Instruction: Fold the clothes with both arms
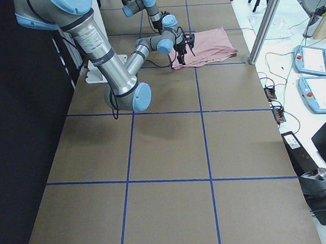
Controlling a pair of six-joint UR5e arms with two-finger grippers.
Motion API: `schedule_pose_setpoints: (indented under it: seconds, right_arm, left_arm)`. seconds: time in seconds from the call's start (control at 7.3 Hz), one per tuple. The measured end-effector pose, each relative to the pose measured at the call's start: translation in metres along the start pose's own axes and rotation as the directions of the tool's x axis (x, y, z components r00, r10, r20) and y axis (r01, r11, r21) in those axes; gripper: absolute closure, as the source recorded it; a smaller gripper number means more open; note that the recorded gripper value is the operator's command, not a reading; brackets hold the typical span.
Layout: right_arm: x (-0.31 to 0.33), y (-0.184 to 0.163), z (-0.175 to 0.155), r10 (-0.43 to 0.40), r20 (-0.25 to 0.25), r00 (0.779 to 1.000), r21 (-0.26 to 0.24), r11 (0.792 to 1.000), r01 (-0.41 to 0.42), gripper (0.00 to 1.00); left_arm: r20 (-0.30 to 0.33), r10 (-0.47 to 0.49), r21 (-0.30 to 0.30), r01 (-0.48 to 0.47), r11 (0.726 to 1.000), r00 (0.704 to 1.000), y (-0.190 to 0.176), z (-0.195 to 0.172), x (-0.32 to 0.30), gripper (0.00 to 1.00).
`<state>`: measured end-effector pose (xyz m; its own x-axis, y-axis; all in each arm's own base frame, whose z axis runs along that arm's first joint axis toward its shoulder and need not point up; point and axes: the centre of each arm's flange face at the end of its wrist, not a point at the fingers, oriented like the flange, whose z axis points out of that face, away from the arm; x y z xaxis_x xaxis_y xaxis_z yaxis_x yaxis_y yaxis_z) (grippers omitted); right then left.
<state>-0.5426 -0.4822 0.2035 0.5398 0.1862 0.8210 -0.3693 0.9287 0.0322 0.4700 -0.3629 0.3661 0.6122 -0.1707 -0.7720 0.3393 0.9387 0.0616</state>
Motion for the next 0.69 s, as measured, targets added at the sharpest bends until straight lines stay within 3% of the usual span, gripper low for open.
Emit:
schedule_pose_setpoints:
  seconds: [0.14, 0.27, 0.55, 0.69]
  right_arm:
    - [0.0000, 0.0000, 0.0000, 0.000, 0.000, 1.000, 0.000, 1.000, 0.000, 0.05]
    - [0.0000, 0.0000, 0.0000, 0.000, 0.000, 1.000, 0.000, 1.000, 0.000, 0.05]
    - [0.0003, 0.0000, 0.0002, 0.000, -0.001, 1.000, 0.000, 1.000, 0.000, 0.05]
    - [0.0006, 0.0000, 0.0004, 0.000, -0.001, 1.000, 0.000, 1.000, 0.000, 0.05]
  left_arm:
    - [0.009, 0.002, -0.001, -0.002, 1.000, 1.000, -0.0002, 0.0044, -0.0023, 0.26]
    - [0.017, 0.003, -0.003, -0.003, 1.000, 1.000, 0.0002, 0.0085, -0.0041, 0.34]
    - [0.024, 0.005, -0.005, -0.004, 1.000, 1.000, 0.0010, 0.0124, -0.0055, 0.88]
    - [0.024, 0.005, -0.005, -0.005, 1.000, 1.000, 0.0011, 0.0124, -0.0051, 1.00]
